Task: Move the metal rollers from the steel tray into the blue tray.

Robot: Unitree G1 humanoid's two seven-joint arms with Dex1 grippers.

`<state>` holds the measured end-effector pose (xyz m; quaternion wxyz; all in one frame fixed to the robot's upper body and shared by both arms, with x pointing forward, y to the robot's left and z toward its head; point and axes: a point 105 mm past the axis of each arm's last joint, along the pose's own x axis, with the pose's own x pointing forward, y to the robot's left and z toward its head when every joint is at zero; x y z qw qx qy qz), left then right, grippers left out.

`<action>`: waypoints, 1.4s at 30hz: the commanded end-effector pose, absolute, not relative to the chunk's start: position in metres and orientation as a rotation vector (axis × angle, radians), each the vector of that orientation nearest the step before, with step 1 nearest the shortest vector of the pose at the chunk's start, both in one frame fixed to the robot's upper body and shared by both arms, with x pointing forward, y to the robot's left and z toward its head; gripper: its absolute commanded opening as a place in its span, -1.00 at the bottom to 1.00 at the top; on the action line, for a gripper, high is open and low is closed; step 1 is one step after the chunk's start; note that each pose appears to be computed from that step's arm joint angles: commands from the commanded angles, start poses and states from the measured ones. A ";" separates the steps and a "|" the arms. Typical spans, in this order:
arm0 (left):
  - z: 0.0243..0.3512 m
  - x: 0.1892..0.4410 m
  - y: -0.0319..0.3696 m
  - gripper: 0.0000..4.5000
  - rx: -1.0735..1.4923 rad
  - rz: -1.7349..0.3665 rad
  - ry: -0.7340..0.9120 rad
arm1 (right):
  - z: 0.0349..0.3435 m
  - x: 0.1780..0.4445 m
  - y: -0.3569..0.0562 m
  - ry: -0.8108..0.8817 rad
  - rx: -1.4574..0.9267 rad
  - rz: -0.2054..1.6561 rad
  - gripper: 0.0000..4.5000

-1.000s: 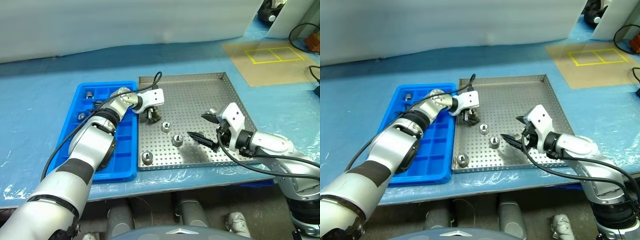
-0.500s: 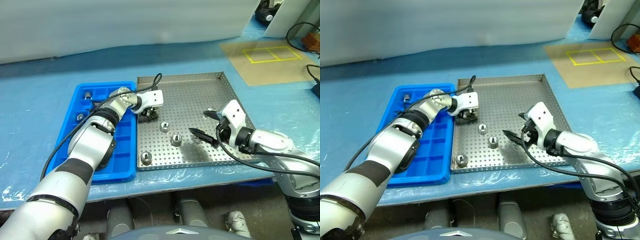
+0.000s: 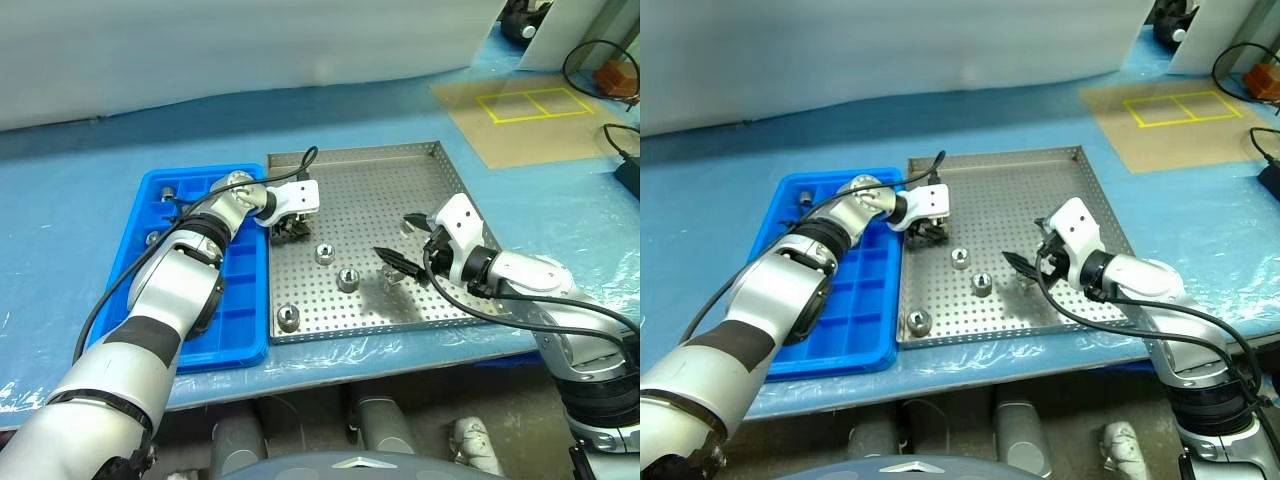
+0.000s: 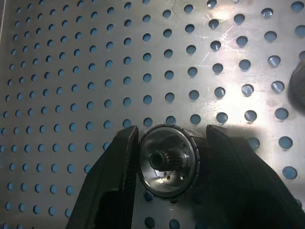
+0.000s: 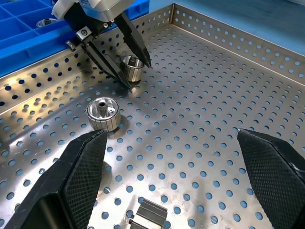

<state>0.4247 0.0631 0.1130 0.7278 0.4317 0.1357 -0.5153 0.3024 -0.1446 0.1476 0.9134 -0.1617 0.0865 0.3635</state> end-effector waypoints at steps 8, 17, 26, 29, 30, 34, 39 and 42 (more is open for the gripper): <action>0.177 0.419 0.059 -0.16 0.553 -1.247 0.079 | 0.167 0.312 -0.121 0.078 -0.321 0.855 1.00; 0.188 0.400 0.114 -0.16 0.527 -1.259 0.033 | 0.173 0.325 -0.090 0.054 -0.347 1.037 1.00; 0.231 0.362 0.175 -0.16 0.343 -1.045 -0.046 | 0.177 0.346 -0.045 0.005 -0.385 1.229 1.00; 0.222 0.344 0.189 -0.16 0.338 -0.982 -0.004 | 0.177 0.351 -0.034 -0.008 -0.391 1.270 1.00; 0.212 0.337 0.197 -0.16 0.340 -0.955 0.034 | 0.177 0.352 -0.029 -0.012 -0.390 1.290 1.00; 0.193 0.315 0.216 -0.16 0.373 -0.867 0.091 | 0.177 0.354 -0.021 -0.024 -0.398 1.335 1.00; 0.194 0.302 0.248 -0.16 0.354 -0.723 0.099 | 0.177 0.356 -0.016 -0.033 -0.391 1.366 1.00; 0.182 0.297 0.269 -0.16 0.333 -0.643 0.134 | 0.176 0.355 -0.012 -0.035 -0.389 1.382 1.00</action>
